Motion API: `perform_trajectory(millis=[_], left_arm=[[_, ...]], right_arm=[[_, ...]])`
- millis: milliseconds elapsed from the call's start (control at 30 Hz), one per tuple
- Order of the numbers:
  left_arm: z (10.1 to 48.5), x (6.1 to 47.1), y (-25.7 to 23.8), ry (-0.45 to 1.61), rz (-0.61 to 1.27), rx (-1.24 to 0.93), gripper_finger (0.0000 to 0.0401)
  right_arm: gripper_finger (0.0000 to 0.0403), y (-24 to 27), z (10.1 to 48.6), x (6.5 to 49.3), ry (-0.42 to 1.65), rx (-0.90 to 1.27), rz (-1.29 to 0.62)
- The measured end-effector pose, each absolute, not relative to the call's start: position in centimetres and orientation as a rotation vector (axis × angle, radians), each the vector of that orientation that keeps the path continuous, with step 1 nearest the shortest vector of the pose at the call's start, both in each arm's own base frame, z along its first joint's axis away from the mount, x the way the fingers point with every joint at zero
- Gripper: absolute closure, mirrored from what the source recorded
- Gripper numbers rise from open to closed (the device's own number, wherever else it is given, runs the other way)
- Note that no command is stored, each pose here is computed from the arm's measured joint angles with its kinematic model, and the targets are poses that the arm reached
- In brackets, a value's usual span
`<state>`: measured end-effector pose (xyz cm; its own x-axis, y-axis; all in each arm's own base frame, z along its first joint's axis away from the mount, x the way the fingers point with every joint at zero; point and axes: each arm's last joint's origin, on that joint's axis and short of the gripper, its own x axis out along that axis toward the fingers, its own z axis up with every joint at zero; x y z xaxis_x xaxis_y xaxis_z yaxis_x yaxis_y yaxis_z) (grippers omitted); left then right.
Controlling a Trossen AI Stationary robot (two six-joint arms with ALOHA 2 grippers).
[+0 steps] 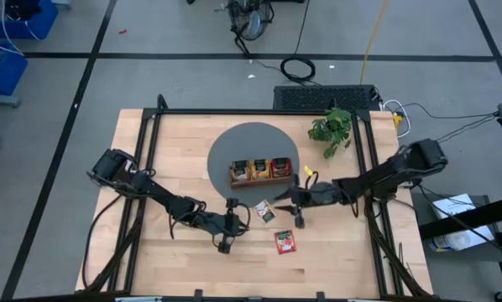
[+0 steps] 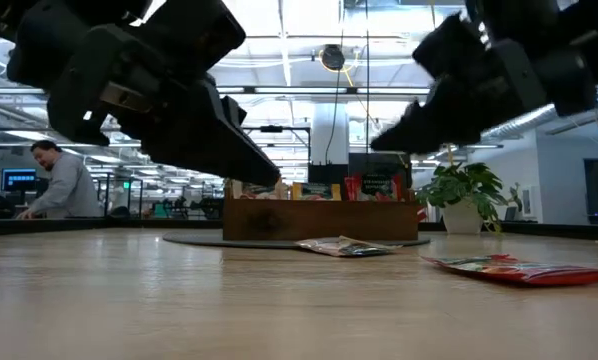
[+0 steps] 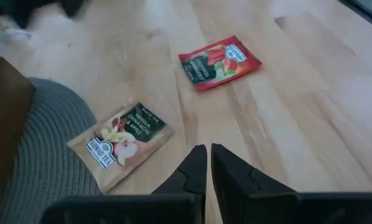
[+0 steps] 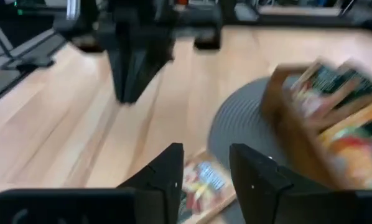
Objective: Pick & Place Tea
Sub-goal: Put the brown tea bag into the left section of the wooden organizer
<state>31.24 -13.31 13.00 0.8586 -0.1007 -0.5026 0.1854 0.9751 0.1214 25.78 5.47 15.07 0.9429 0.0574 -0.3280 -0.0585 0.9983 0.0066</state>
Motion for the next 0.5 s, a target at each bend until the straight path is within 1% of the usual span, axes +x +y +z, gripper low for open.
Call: perform_trajectory(millis=[67, 167, 267, 333, 367, 500], left_arm=[[13.0, 31.2, -13.3, 0.526, -0.144, 0.145, 0.0371], [12.8, 31.0, -13.6, 0.544, -0.141, 0.137, 0.0371], [12.7, 30.7, -14.0, 0.558, -0.148, 0.147, 0.0371], [12.6, 30.5, -14.2, 0.564, -0.146, 0.157, 0.0371], [12.6, 30.5, -14.3, 0.565, -0.147, 0.160, 0.0371], [12.5, 30.3, -14.4, 0.578, -0.149, 0.169, 0.0371]], right_arm=[[0.0292, 5.9, 13.9, 25.9, 0.353, 0.022, 0.062], [0.0314, 6.4, 12.5, 26.1, 0.394, 0.023, 0.003], [0.0358, 6.5, 11.5, 26.4, 0.425, 0.010, -0.070], [0.0389, 6.5, 11.0, 26.7, 0.447, 0.005, -0.077], [0.0395, 6.4, 10.8, 26.8, 0.453, 0.002, -0.078], [0.0387, 5.6, 10.0, 27.5, 0.504, 0.023, -0.121]])
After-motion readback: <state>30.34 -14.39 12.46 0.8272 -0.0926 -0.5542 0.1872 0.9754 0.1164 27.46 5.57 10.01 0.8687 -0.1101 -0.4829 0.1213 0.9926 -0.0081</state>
